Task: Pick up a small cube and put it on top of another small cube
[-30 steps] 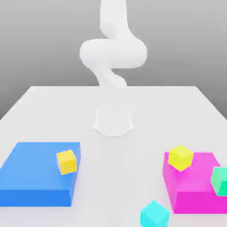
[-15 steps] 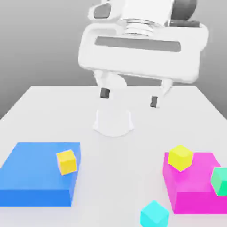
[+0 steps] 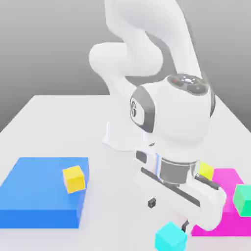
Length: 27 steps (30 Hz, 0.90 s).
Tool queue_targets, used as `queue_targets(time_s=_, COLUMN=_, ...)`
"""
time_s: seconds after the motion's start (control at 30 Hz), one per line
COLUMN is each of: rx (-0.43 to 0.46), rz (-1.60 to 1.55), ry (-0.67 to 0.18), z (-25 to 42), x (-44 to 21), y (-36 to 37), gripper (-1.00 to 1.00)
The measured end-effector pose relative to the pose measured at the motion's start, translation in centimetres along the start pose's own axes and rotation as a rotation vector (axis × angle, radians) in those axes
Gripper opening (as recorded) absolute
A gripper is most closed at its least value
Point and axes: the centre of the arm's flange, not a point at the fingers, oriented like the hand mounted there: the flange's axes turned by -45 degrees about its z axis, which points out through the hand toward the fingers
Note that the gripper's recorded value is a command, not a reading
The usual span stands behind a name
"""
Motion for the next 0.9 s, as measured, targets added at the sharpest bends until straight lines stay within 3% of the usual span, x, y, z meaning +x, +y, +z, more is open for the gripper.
queue_targets(time_s=0.1, rx=-0.001, rz=0.008, ry=-0.008, z=4.0, x=-0.2, y=0.0, gripper=0.00)
queue_targets(time_s=0.13, rx=-0.002, rz=0.007, ry=-0.008, z=5.0, x=-0.3, y=0.1, gripper=-1.00)
queue_targets(time_s=0.37, rx=0.000, rz=0.008, ry=-0.008, z=5.0, x=-0.3, y=0.0, gripper=-1.00)
queue_targets(time_s=0.53, rx=0.000, rz=-0.003, ry=-0.006, z=-0.9, x=-0.6, y=-0.4, gripper=-1.00)
queue_targets(time_s=0.77, rx=0.002, rz=-0.278, ry=-0.004, z=-12.9, x=-13.5, y=-8.1, gripper=-1.00)
queue_targets(time_s=0.9, rx=0.001, rz=-0.332, ry=-0.007, z=-11.1, x=-16.3, y=-8.9, gripper=-1.00)
